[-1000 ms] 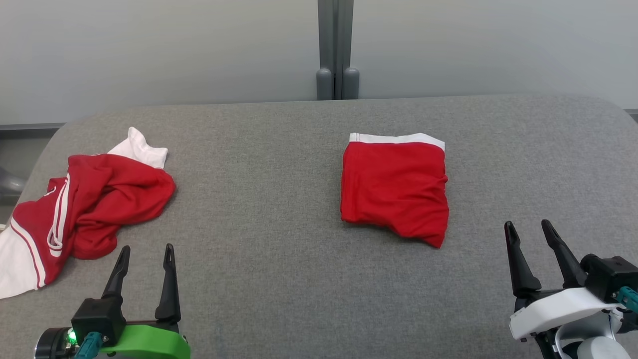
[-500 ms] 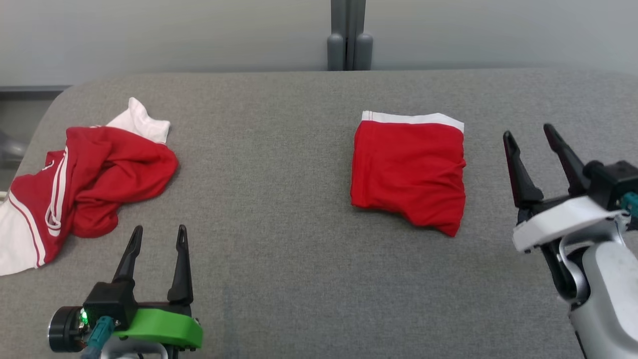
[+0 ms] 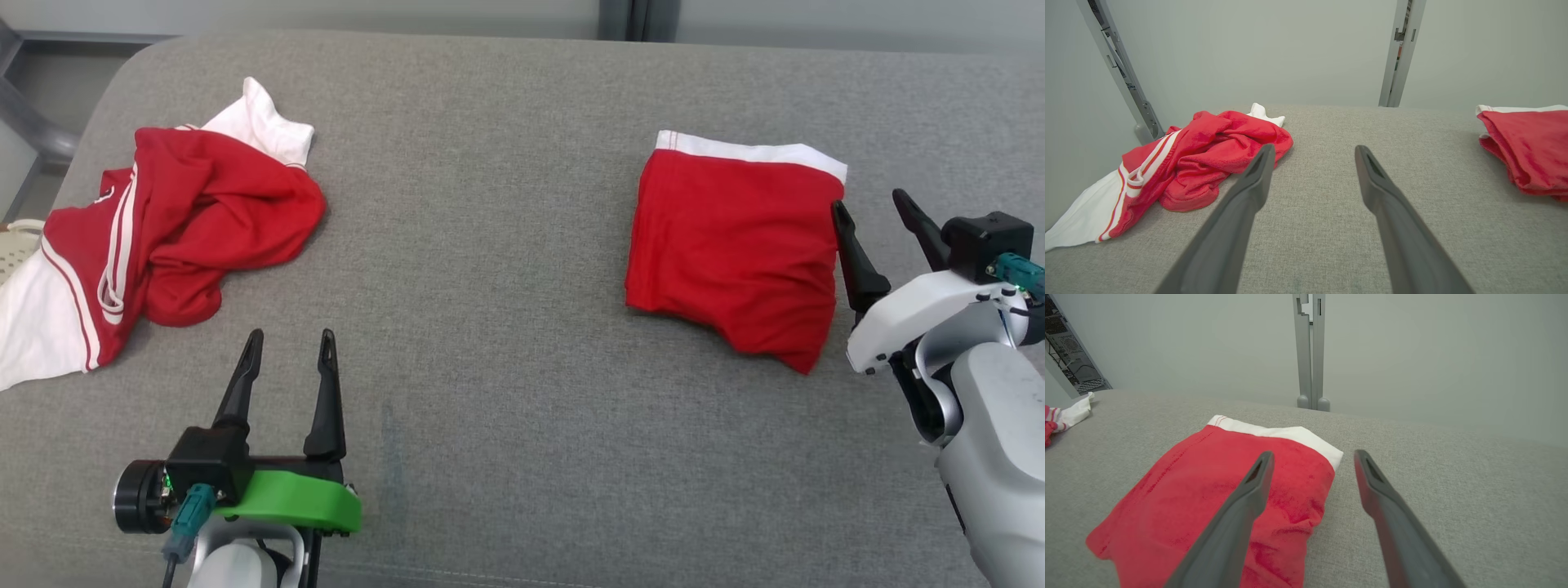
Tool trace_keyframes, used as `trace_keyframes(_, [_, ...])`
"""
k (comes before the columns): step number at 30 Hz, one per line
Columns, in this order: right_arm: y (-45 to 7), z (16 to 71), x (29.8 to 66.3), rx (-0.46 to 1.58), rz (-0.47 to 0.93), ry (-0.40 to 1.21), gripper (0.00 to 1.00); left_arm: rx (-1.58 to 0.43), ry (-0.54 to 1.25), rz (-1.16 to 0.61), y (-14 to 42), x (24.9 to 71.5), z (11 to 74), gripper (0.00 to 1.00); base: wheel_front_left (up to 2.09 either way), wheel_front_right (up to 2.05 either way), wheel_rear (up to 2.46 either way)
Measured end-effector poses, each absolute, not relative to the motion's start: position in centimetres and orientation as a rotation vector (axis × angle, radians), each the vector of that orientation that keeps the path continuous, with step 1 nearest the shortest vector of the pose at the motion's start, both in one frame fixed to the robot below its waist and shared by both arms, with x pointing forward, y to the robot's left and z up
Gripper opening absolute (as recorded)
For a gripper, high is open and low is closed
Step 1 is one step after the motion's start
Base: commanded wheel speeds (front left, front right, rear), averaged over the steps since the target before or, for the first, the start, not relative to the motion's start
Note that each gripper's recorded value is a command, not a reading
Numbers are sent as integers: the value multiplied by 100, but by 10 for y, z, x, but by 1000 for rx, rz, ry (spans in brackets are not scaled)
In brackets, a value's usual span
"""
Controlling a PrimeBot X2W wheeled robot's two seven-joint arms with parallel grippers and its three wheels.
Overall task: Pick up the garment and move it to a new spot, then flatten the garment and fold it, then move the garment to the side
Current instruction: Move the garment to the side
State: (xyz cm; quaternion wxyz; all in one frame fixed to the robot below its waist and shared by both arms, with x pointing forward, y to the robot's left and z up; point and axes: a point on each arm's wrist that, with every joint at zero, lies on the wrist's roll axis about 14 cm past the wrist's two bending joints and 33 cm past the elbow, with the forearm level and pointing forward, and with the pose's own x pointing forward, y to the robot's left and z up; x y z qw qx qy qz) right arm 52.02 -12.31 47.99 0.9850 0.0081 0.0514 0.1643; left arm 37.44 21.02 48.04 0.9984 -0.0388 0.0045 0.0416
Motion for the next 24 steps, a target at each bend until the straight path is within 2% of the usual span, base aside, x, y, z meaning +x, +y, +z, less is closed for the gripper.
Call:
trace_keyframes(8, [-111, 406, 515, 62, 330, 297, 100, -81, 40, 102, 213, 380, 469, 100, 0, 0, 0])
trace_keyframes(13, [-101, 381, 511, 123, 321, 369, 100, -83, 62, 116, 215, 379, 461, 100, 0, 0, 0])
trace_keyframes(14, [-100, 379, 511, 129, 321, 376, 87, -86, 66, 116, 215, 379, 459, 100, 0, 0, 0])
trace_keyframes(15, [-100, 378, 512, 133, 319, 382, 16, -86, 70, 115, 214, 380, 458, 100, 0, 0, 0])
trace_keyframes(16, [-100, 377, 513, 137, 316, 386, 0, -87, 72, 115, 213, 380, 457, 100, 0, 0, 0])
trace_keyframes(24, [-101, 384, 527, 86, 346, 382, 0, -92, 54, 91, 205, 390, 461, 100, 0, 0, 0])
